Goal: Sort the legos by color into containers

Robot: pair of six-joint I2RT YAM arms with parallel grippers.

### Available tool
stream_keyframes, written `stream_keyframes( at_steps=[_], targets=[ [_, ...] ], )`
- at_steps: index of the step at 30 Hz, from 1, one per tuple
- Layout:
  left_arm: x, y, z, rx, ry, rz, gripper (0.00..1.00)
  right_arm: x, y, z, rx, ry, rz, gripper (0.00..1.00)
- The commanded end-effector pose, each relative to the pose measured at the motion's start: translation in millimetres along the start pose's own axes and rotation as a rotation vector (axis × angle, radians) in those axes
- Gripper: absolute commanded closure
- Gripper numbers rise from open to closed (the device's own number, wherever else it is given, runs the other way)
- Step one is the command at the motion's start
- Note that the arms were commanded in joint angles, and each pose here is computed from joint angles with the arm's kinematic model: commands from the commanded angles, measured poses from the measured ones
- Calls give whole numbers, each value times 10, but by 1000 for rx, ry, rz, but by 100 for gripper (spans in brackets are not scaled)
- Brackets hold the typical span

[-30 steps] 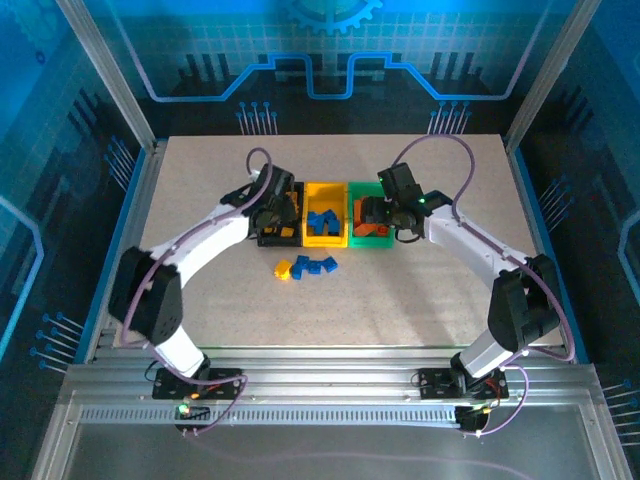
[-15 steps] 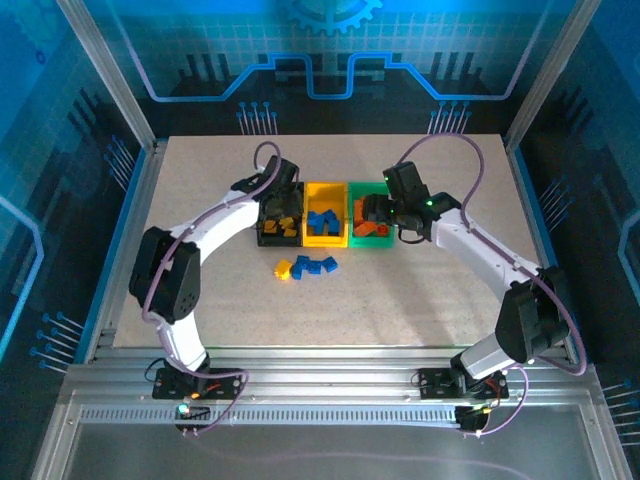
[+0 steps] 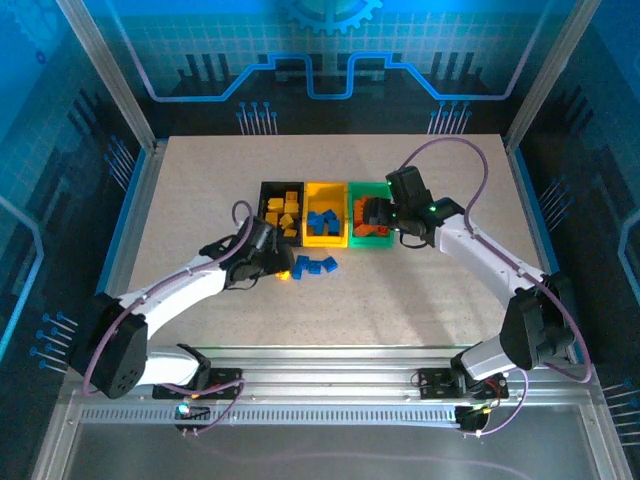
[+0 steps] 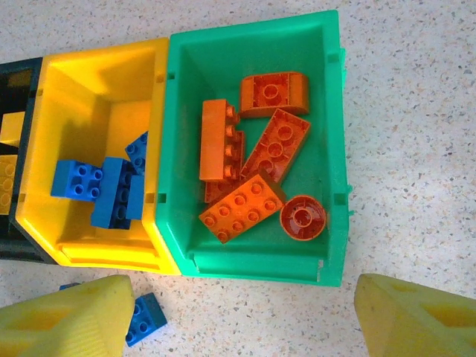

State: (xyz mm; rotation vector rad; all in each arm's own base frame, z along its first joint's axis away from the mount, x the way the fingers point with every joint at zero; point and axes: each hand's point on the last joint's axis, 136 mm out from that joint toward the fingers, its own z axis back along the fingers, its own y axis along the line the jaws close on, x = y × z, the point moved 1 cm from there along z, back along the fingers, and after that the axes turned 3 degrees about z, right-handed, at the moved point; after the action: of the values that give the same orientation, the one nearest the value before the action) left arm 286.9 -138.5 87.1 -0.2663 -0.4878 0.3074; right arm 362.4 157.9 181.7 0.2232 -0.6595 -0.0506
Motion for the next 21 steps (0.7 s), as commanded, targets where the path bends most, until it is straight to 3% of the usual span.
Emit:
stream_keyframes(
  at_steps=[1, 7, 11, 15, 21],
  targets=[
    [133, -194, -111, -94, -41, 48, 12, 63, -11, 58, 17, -26, -35, 21],
    [182, -274, -410, -80, -19, 46, 13, 65, -53, 125, 0, -35, -27, 21],
    [116, -79, -537, 42, 15, 46, 29, 75, -81, 170, -6, -45, -28, 21],
    [-9, 206, -441, 150, 24, 49, 41, 99, -81, 199, -2, -55, -31, 21],
    [-278, 565, -139, 210, 44, 52, 47, 136, -58, 211, 14, -67, -35, 20]
  ],
)
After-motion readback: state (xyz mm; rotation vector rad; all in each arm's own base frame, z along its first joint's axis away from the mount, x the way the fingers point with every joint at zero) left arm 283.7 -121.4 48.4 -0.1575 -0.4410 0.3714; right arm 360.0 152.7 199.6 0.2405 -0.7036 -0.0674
